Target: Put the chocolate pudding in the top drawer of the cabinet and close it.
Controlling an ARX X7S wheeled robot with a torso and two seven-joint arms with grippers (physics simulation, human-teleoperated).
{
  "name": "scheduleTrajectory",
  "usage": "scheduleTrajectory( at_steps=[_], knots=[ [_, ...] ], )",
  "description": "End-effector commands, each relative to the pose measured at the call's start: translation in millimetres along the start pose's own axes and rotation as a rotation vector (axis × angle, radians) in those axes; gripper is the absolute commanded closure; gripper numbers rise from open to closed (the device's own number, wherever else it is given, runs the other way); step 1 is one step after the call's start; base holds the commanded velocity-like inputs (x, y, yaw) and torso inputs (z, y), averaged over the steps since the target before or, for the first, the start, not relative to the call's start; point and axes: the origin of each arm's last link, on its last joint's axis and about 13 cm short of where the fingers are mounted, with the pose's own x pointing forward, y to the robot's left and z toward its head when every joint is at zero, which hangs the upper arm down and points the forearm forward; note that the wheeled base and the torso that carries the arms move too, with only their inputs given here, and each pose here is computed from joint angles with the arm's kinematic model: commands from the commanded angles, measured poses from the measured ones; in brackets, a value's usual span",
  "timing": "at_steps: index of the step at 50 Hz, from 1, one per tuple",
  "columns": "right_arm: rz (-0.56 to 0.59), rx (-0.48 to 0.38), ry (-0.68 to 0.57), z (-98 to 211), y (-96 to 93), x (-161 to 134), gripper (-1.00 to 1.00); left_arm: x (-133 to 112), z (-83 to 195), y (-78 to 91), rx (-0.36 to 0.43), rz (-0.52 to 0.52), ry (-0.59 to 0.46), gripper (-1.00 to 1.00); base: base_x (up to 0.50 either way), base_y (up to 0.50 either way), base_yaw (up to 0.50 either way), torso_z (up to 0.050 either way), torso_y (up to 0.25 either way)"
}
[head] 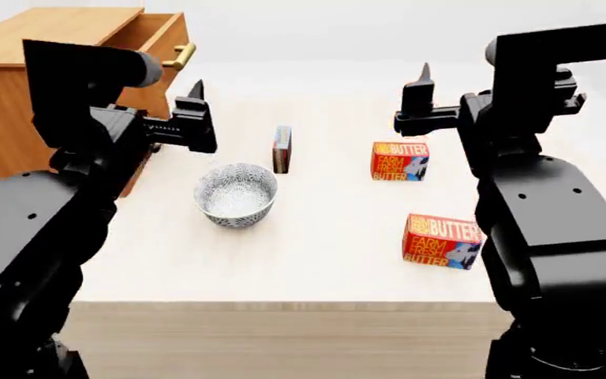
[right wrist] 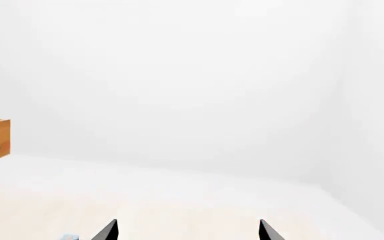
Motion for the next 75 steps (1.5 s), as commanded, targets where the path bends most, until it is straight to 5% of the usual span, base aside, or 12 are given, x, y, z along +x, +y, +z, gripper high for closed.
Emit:
scheduleTrajectory(
  at_steps=[1,8,20,27,54,75],
  knots=[
    [-0.022,-0.024,-0.040,80,-20.4,39,-1.00,41,78,14.6,0.038,0.036,-0.030,-1.00,0.00,0.00,0.00,0.050,0.027],
    [-0.056,-0.098,-0.027,101,-26.3,67,-1.00,69,108,17.0,0.076,0.076,-0.054,-1.00,0.00,0.00,0.00,0.030,0.009],
    [-0.031,-0.068,0.004,133,-27.9,95,-1.00,90,149,16.6,0.136,0.084,-0.062,-1.00,0.00,0.00,0.00,0.000,0.000],
    [-0.007,-0.116,0.038,130,-24.6,97,-1.00,88,150,15.4,0.145,0.080,-0.053,-1.00,0.00,0.10,0.00,0.000,0.000],
    [-0.004,-0.083,0.051,124,-27.7,87,-1.00,90,148,11.9,0.181,0.068,-0.038,-1.00,0.00,0.42,0.00,0.000,0.000],
    [0.008,-0.053,0.064,119,-25.8,85,-1.00,86,153,9.3,0.193,0.057,-0.042,-1.00,0.49,0.00,0.00,0.000,0.000]
  ],
)
